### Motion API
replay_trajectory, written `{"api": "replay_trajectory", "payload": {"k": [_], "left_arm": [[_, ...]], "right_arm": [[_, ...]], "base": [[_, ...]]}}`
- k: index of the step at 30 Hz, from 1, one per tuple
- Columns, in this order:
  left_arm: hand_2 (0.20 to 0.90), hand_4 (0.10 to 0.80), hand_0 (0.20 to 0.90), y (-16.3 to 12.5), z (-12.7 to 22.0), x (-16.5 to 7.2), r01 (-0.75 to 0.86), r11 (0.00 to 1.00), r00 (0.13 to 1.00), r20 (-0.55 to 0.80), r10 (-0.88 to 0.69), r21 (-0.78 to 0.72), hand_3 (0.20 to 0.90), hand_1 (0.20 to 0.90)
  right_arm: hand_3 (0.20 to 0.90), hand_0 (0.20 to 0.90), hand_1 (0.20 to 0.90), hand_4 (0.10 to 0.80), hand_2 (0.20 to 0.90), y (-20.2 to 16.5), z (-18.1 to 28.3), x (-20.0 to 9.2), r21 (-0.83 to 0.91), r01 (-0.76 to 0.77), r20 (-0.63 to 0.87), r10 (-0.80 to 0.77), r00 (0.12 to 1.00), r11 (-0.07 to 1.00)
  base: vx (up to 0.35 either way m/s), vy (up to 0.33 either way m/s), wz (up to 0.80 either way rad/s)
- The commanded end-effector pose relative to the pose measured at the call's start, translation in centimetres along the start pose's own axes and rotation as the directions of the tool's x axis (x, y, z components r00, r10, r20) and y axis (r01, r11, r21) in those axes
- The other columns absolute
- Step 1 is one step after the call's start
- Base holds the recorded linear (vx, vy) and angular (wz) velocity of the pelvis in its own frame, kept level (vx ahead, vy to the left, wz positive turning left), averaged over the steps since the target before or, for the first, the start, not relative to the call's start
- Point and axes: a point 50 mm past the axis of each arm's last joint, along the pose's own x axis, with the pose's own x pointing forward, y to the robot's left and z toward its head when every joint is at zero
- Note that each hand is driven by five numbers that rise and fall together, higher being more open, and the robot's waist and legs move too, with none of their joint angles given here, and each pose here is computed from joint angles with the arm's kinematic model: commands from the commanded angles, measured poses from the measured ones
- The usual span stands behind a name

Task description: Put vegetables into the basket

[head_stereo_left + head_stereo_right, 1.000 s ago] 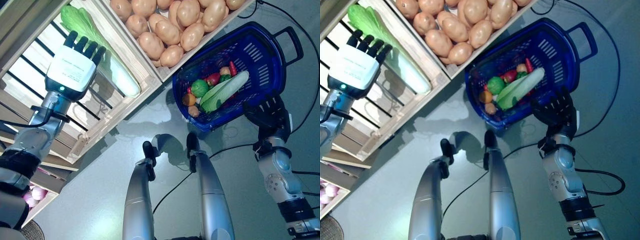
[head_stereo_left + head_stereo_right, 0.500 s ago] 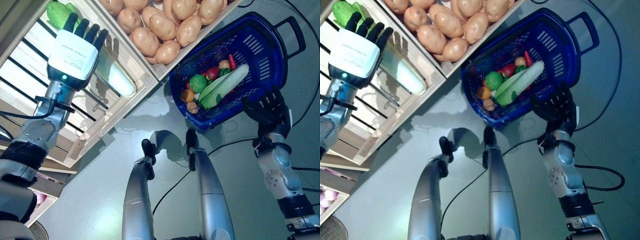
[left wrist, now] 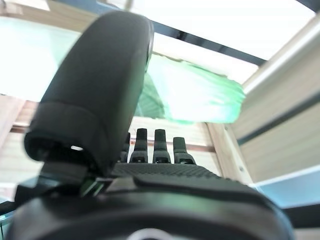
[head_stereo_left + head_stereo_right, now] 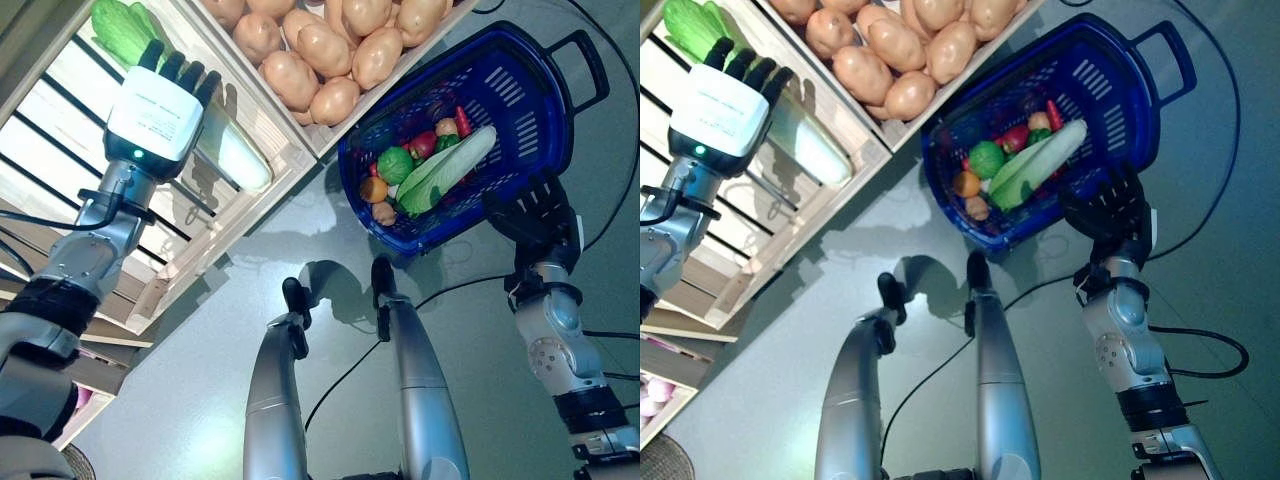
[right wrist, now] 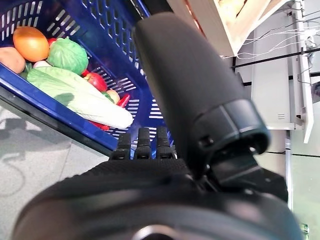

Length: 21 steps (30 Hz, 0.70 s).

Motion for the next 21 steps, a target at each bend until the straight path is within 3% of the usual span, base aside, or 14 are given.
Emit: {"api": "replay_trajectory", "payload": {"k": [1,17,18,20,21], "left_arm": [[0.9,0.8,0.9,4.0,-4.4,2.4,-0.149,0.987,0.97,-0.183,0.158,0.067,0.9,0.9],[0.9,0.8,0.9,3.0,-4.3,2.0,-0.095,0.994,0.972,-0.212,0.103,0.044,0.9,0.9],[0.742,0.695,0.742,3.1,-4.3,2.0,-0.097,0.994,0.971,-0.214,0.104,0.043,0.742,0.742],[0.34,0.427,0.34,3.0,-4.1,1.9,-0.102,0.994,0.971,-0.213,0.108,0.041,0.34,0.34],[0.34,0.427,0.34,3.0,-4.2,1.9,-0.103,0.994,0.971,-0.213,0.109,0.041,0.34,0.34]], "right_arm": [[0.9,0.9,0.9,0.8,0.9,1.2,4.8,0.3,0.006,-0.064,0.225,0.061,0.973,0.998],[0.9,0.9,0.9,0.8,0.9,1.3,4.9,0.4,0.009,-0.052,0.235,0.048,0.971,0.999],[0.9,0.9,0.9,0.8,0.9,1.4,4.9,0.4,0.011,-0.051,0.237,0.047,0.97,0.999],[0.9,0.9,0.9,0.8,0.9,1.4,4.9,0.3,0.011,-0.05,0.241,0.045,0.97,0.999],[0.9,0.9,0.9,0.8,0.9,1.4,4.9,0.3,0.011,-0.05,0.241,0.046,0.97,0.999]], "base": [[0.0,0.0,0.0],[0.0,0.0,0.0],[0.0,0.0,0.0],[0.0,0.0,0.0],[0.0,0.0,0.0]]}}
